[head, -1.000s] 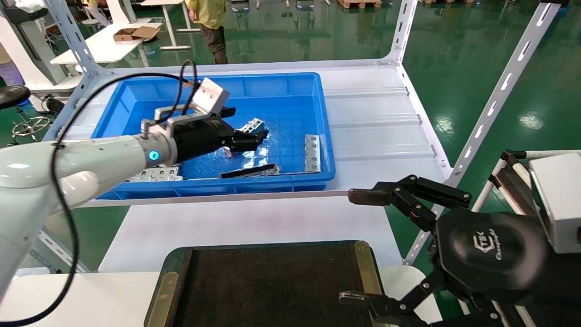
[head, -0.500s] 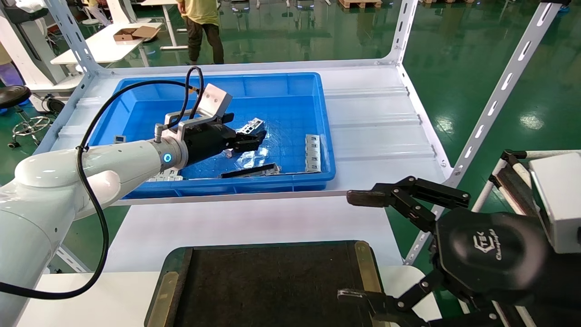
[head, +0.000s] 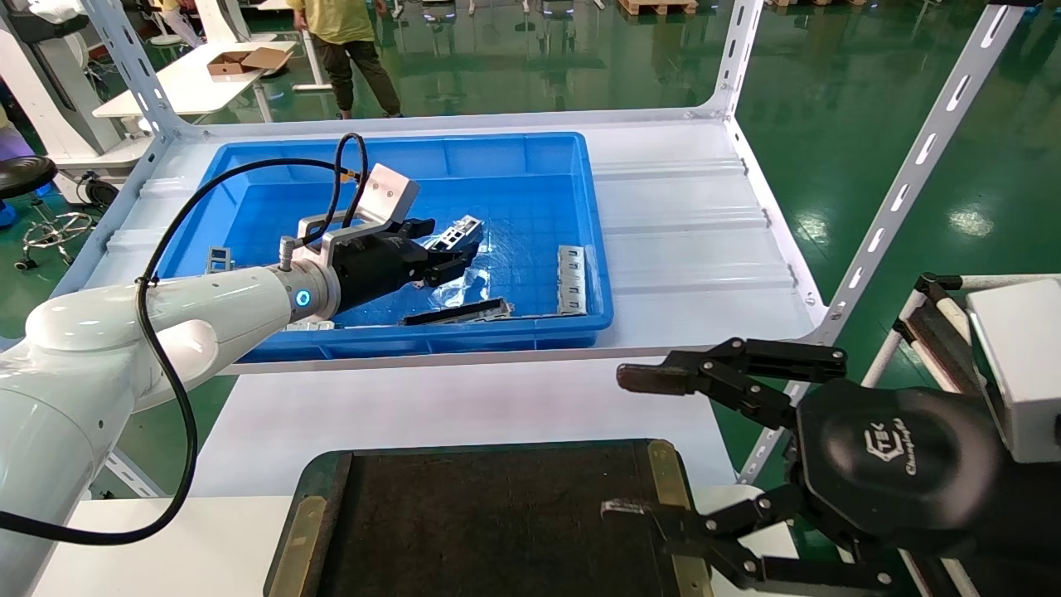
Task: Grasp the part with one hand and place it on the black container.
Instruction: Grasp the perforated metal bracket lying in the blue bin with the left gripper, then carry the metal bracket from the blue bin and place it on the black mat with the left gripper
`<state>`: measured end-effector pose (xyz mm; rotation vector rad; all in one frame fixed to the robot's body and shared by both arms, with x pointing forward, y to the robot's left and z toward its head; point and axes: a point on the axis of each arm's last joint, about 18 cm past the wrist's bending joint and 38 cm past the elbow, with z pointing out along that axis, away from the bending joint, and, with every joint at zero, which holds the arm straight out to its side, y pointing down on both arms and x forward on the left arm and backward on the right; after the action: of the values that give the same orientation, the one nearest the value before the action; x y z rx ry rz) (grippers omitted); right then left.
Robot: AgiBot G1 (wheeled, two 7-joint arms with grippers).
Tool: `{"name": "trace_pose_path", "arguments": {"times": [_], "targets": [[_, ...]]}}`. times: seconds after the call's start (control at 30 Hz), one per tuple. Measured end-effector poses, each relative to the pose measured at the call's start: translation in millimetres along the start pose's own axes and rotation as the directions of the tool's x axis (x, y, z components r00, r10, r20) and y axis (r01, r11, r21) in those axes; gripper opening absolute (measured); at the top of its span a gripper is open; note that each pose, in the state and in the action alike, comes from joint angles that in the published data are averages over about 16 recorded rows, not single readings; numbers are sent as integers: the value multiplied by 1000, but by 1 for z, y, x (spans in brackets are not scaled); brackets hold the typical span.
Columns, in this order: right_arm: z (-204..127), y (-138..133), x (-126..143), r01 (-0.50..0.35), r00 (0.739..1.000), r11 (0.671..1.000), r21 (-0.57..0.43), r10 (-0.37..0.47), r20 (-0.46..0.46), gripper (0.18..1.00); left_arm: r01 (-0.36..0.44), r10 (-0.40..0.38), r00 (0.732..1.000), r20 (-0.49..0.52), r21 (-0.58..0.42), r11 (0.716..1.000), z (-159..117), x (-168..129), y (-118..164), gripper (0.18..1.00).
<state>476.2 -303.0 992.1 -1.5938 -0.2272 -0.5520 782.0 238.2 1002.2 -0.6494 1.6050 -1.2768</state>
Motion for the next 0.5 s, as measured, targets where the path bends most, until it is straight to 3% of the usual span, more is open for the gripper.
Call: {"name": "trace_pose_path", "arguments": {"times": [0.5], "targets": [[0,0,0,0,1000,1000,0,0,0,439,3,-3,1000,-1,-7,1000,-2,-2,7,434]]}}
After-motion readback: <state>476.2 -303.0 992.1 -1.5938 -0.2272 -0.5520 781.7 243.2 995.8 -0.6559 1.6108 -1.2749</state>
